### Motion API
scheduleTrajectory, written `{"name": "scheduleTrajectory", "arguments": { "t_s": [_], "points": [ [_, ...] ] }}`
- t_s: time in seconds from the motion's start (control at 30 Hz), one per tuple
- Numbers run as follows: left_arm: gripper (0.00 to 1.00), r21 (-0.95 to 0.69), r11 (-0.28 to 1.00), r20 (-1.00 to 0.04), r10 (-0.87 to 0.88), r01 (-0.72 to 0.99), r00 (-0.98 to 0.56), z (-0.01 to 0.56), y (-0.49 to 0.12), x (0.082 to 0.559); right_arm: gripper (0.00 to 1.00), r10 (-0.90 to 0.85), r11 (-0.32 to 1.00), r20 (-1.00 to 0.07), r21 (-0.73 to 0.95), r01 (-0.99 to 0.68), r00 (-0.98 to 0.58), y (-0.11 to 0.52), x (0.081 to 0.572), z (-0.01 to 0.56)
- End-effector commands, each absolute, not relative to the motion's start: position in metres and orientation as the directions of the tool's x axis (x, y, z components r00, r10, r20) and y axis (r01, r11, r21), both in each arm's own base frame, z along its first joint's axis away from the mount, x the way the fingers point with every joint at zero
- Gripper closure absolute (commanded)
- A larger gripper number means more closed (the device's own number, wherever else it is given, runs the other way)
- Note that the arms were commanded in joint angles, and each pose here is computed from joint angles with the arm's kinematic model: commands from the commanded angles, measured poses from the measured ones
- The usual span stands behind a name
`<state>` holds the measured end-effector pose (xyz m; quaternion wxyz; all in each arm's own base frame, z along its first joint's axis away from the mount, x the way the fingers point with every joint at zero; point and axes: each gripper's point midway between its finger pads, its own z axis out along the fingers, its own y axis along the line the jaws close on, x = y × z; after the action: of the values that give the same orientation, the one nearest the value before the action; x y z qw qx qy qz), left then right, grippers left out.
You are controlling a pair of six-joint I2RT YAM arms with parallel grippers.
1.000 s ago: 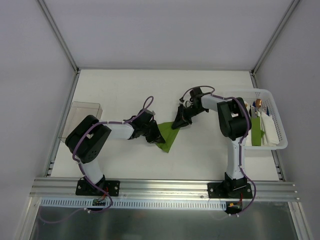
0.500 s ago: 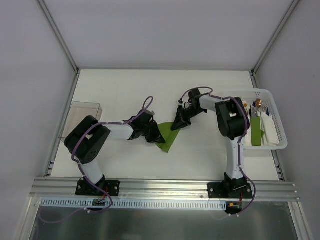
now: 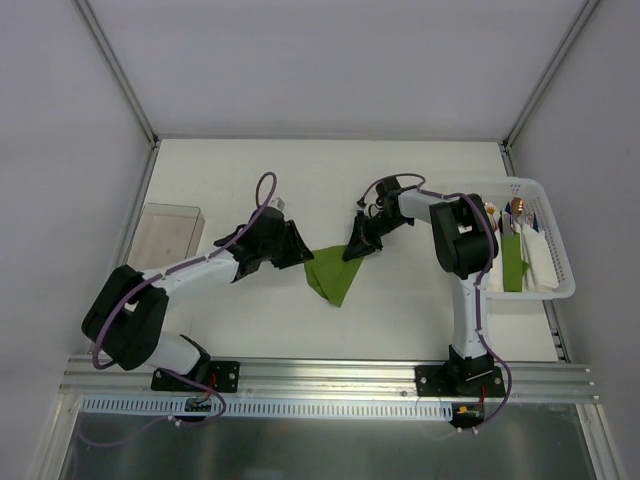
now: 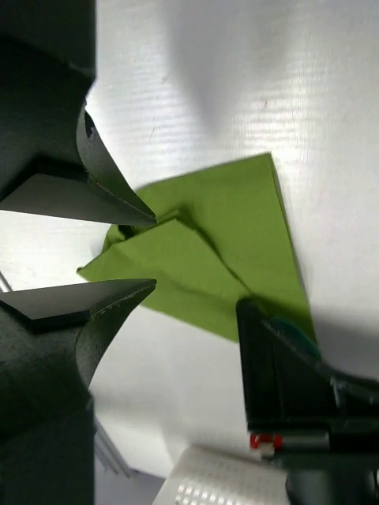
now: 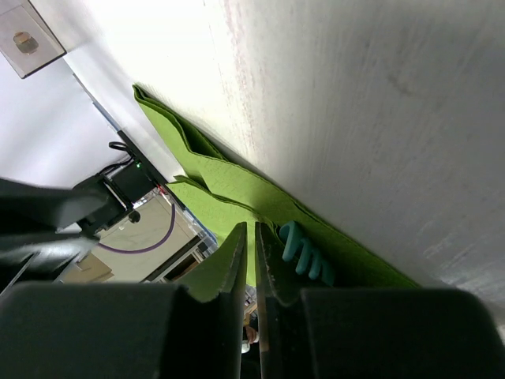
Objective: Place the utensils on the paper napkin and roll it up
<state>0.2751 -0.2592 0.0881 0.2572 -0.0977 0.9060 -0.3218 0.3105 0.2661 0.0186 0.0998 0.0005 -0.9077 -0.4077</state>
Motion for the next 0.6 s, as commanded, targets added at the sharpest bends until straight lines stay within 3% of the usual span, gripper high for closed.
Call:
{"name": "scheduleTrajectory", "arguments": {
  "t_s": [0.0,0.57],
  "points": [
    [0.66,-0.506,0.861,-0.426,-0.299,-0.049,-0.854,0.068,-0.24,0.281,0.89,-0.074,0.716,0.179,0.694,0.073,-0.981,0.259,0.313,0.006],
    [0.65,-0.393,0.916,-0.368,-0.24,-0.083,-0.898,0.019,-0.254,0.31,0.9,-0.073,0.728,0.188,0.681,0.077,-0.979,0.257,0.313,0.004]
  ]
}}
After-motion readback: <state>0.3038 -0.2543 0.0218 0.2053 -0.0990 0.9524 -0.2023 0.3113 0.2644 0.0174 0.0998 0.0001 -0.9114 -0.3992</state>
